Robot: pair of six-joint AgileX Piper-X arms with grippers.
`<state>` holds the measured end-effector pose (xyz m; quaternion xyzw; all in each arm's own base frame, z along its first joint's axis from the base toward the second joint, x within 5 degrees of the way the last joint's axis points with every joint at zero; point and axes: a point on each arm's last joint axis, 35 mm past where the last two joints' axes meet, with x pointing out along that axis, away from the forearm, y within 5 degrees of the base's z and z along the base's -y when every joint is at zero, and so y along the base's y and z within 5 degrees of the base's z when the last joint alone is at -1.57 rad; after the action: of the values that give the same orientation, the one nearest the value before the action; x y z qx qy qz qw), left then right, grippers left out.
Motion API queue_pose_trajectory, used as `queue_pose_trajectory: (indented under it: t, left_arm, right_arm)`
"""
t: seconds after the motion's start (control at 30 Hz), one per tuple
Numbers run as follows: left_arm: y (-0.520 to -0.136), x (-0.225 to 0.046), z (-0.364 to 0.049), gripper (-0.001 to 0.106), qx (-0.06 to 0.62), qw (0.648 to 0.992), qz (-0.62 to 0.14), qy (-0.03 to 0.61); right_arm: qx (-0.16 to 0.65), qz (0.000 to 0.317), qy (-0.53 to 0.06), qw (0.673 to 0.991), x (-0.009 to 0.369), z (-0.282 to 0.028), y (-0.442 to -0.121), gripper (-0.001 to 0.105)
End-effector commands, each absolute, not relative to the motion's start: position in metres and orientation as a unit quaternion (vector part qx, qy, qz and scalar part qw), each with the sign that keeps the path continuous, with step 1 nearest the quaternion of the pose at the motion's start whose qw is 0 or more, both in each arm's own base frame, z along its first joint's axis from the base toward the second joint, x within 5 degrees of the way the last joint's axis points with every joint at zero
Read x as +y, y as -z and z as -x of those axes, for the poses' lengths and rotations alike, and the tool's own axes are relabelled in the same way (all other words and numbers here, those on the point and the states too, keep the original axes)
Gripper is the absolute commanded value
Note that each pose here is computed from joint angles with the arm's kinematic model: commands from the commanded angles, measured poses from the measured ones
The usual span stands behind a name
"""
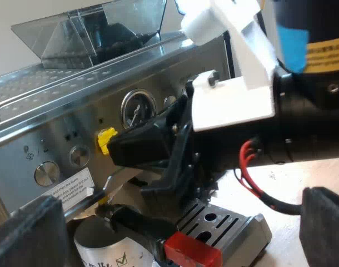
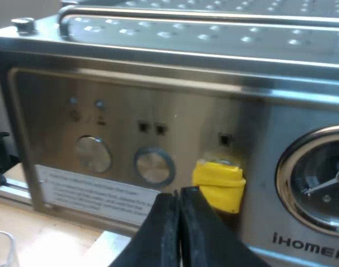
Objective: Place mug into machine
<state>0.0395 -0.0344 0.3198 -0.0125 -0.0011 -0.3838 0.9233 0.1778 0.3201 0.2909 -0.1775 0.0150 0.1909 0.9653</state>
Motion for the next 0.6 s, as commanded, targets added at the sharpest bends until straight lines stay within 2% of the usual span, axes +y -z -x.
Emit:
queue_pose_trajectory:
  t: [0.03,0.47,0.6]
  left_arm:
    - [-0.324,-0.034,-0.038,0.085,-0.015,0.921,0.012,0.389]
    - [-0.324,-0.034,-0.038,0.085,-0.015,0.921,0.012,0.389]
    - [-0.324,-0.034,-0.038,0.085,-0.015,0.921,0.012,0.389]
  right_arm:
    - [0.01,0.18,-0.171,0.969,0.317,-0.186,-0.296,0.0]
    - [0.026,0.173,-0.112,0.978,0.296,-0.221,-0.291,0.0]
    - [0.029,0.17,-0.111,0.979,0.296,-0.222,-0.289,0.0]
